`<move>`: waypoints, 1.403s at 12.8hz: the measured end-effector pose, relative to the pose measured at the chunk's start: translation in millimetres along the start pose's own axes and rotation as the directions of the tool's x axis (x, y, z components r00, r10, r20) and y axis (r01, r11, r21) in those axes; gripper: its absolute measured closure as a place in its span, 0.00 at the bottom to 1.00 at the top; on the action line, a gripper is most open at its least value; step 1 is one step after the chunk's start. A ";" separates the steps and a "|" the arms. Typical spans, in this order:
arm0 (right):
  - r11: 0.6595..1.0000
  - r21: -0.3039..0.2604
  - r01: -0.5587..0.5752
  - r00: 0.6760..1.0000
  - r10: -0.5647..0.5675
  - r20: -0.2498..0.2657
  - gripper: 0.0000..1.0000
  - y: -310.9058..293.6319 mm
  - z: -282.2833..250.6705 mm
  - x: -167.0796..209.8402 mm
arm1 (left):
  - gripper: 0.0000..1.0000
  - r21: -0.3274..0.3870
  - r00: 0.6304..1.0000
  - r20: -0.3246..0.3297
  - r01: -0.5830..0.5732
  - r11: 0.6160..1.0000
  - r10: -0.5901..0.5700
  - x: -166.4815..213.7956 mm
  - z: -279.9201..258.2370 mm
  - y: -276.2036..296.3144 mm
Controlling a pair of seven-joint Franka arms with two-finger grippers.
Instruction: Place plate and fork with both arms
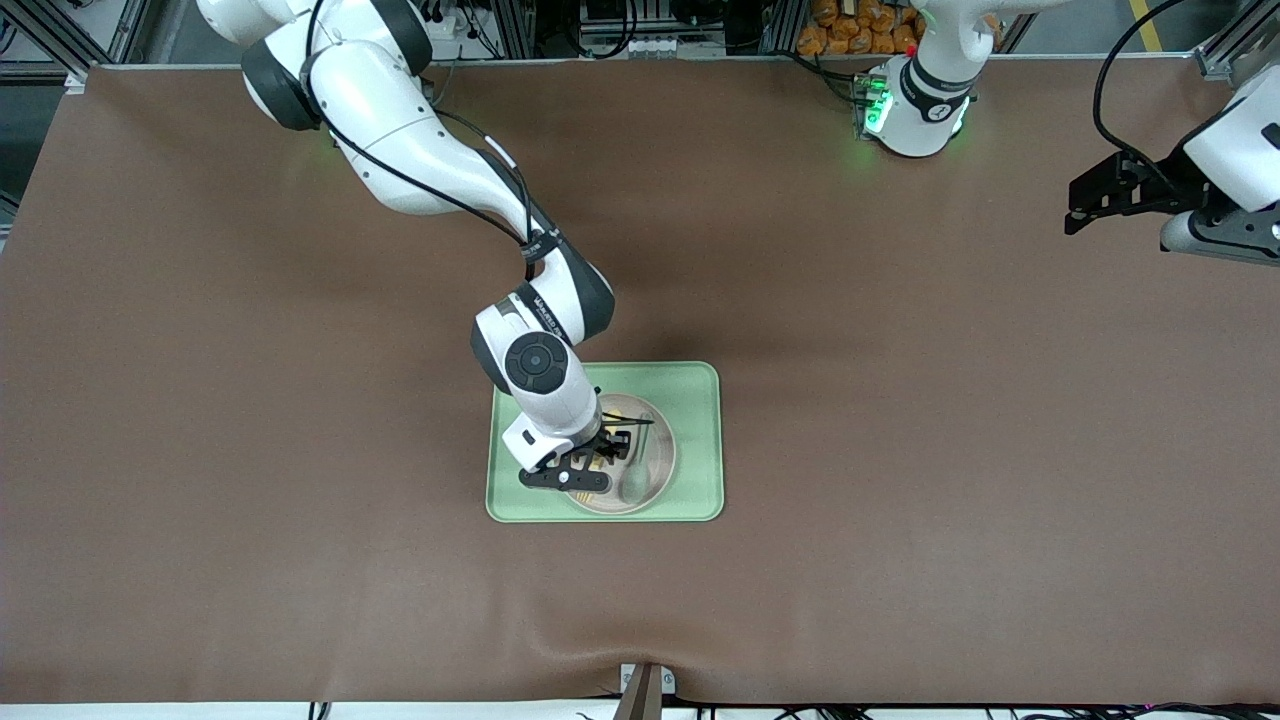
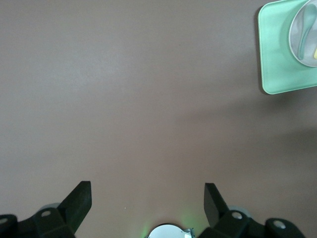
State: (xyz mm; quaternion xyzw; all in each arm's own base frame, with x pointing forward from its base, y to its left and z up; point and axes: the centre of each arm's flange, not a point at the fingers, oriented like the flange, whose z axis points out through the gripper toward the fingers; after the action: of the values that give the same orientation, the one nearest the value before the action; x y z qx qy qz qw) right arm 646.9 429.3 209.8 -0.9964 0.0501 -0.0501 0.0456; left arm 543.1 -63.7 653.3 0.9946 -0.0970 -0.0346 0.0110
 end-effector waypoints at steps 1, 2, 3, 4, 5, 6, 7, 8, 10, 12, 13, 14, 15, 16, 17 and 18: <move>1.000 -0.002 -0.005 1.000 0.005 0.003 0.41 0.6 3.4 -0.7 | 0.00 0.001 1.000 -0.013 0.000 1.000 0.000 1.4 -1.1 0.0; 1.000 -0.004 -0.013 1.000 0.013 0.004 0.42 0.7 6.4 -1.6 | 0.00 0.001 1.000 -0.018 0.000 1.000 0.000 2.0 -1.5 -0.1; 1.000 -0.004 -0.018 1.000 0.018 0.006 0.43 -0.8 8.5 -3.5 | 0.00 0.001 1.000 -0.019 0.000 1.000 0.000 2.1 -1.5 0.0; 1.000 -0.004 -0.021 1.000 0.021 0.007 0.44 -2.9 9.9 -5.7 | 0.00 0.001 1.000 -0.019 0.000 1.000 0.000 2.1 -1.5 0.0; 1.000 -0.005 -0.025 1.000 0.025 0.008 0.45 -4.8 11.1 -7.7 | 0.00 0.001 1.000 -0.019 -0.001 1.000 0.001 2.1 -1.3 0.4; 1.000 -0.006 -0.028 1.000 0.028 0.009 0.46 -6.2 12.4 -9.3 | 0.00 0.001 1.000 -0.018 -0.003 1.000 0.003 2.2 -1.0 1.2; 1.000 -0.006 -0.028 1.000 0.029 0.010 0.50 -6.8 13.6 -10.2 | 0.00 0.002 1.000 -0.018 -0.005 1.000 0.005 2.3 -0.9 2.5; 1.000 -0.007 -0.029 1.000 0.029 0.011 0.51 -6.7 14.5 -10.5 | 0.00 0.002 1.000 -0.018 -0.009 1.000 0.009 2.5 -0.9 4.5; 0.999 -0.011 -0.030 0.999 0.030 0.012 0.53 -5.3 17.2 -10.4 | 0.00 0.002 1.000 -0.017 -0.016 1.000 0.016 2.7 -0.7 8.2; 0.999 -0.014 -0.029 1.000 0.029 0.011 0.64 -4.6 18.4 -10.1 | 0.00 0.002 1.000 -0.017 -0.018 1.000 0.018 2.8 -0.5 9.4; 1.000 -0.014 -0.028 1.000 0.028 0.008 0.78 -4.6 17.8 -9.5 | 0.00 0.002 1.000 -0.017 -0.020 1.000 0.020 2.9 -0.5 10.8; 1.000 -0.015 -0.027 1.000 0.027 0.007 0.89 -4.6 17.7 -9.4 | 0.00 0.002 1.000 -0.017 -0.025 1.000 0.025 3.0 -0.4 13.4; 1.000 -0.015 -0.026 1.000 0.026 0.007 0.91 -4.8 17.5 -9.3 | 0.00 0.003 0.999 -0.017 -0.032 0.999 0.032 3.2 -0.3 16.9; 1.000 -0.015 -0.026 1.000 0.026 0.006 0.91 -4.9 17.0 -9.0 | 0.00 0.003 0.999 -0.016 -0.038 0.999 0.038 3.3 -0.3 20.3; 1.000 -0.014 -0.027 1.000 0.027 0.004 0.91 -5.0 16.2 -8.4 | 0.00 0.003 0.999 -0.016 -0.042 0.999 0.042 3.4 -0.2 22.8; 1.000 -0.013 -0.028 1.000 0.028 0.002 0.91 -5.3 14.8 -7.4 | 0.00 0.003 0.999 -0.016 -0.044 0.999 0.044 3.4 -0.2 23.6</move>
State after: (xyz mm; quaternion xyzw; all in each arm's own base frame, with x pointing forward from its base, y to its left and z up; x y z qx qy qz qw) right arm 641.7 436.6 194.8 -0.9960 0.0642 -0.0480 0.0399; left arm 542.0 -87.6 653.9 0.9925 -0.1187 -0.0261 0.0112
